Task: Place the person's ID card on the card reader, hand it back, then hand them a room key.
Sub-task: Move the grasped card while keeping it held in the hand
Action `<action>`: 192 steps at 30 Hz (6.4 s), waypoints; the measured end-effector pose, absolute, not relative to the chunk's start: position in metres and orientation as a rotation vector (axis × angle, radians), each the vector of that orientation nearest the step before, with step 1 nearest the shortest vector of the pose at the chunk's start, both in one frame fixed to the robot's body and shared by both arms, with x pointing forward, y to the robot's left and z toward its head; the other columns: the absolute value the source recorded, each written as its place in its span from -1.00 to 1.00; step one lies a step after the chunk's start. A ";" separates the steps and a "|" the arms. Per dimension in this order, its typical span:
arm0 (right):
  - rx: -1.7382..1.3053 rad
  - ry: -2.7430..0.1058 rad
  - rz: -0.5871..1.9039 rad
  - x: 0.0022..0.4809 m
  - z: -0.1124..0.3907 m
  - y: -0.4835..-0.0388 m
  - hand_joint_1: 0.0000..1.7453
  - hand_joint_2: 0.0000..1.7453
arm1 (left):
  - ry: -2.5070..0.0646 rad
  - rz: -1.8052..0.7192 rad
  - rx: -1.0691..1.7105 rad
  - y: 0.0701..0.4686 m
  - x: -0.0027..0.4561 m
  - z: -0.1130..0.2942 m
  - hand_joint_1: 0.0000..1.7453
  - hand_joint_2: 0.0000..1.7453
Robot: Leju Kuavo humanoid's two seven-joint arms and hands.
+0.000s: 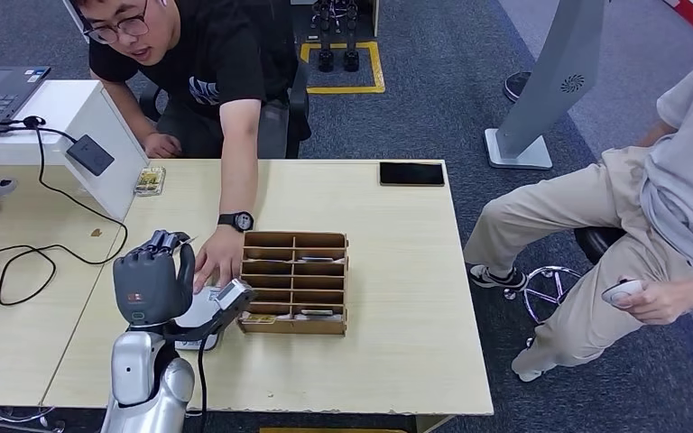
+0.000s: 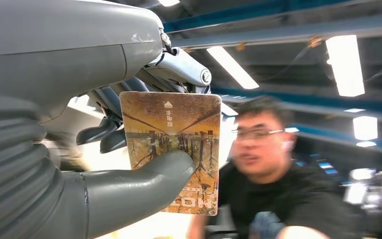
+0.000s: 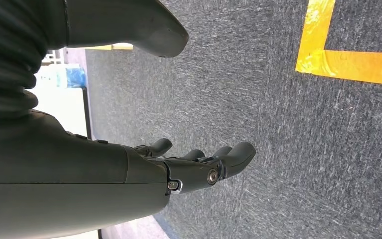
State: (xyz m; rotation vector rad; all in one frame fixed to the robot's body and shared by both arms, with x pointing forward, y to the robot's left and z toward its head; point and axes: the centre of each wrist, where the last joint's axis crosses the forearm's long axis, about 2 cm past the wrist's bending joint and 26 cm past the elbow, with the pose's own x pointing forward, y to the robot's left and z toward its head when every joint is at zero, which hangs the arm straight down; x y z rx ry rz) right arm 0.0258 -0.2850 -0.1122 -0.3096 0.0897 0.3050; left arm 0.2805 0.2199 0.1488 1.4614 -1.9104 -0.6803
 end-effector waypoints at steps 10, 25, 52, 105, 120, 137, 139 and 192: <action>-0.309 0.088 0.305 0.026 -0.112 -0.285 -1.00 1.00 | -1.880 -0.713 1.480 0.230 0.276 0.142 1.00 1.00; -0.320 0.093 0.293 0.022 -0.112 -0.285 -1.00 1.00 | -1.590 -0.686 1.540 0.270 0.251 0.107 1.00 1.00; -0.312 0.109 0.281 0.019 -0.113 -0.285 -1.00 1.00 | -1.295 -0.845 1.343 0.288 0.215 0.021 1.00 1.00; -0.334 0.077 0.313 0.020 -0.112 -0.280 -1.00 1.00 | -1.795 0.247 0.798 0.228 0.265 0.086 1.00 1.00; -0.331 0.075 0.317 0.021 -0.112 -0.279 -1.00 1.00 | -2.047 0.107 0.832 0.213 0.282 0.119 1.00 1.00; -0.329 0.071 0.318 0.023 -0.112 -0.279 -1.00 1.00 | -2.077 0.022 0.876 0.212 0.283 0.121 1.00 1.00; -0.329 0.071 0.318 0.023 -0.112 -0.279 -1.00 1.00 | -2.077 0.022 0.876 0.212 0.283 0.121 1.00 1.00; -0.314 0.066 0.335 0.026 -0.112 -0.293 -1.00 1.00 | -1.534 -1.285 1.528 0.242 0.260 0.039 1.00 1.00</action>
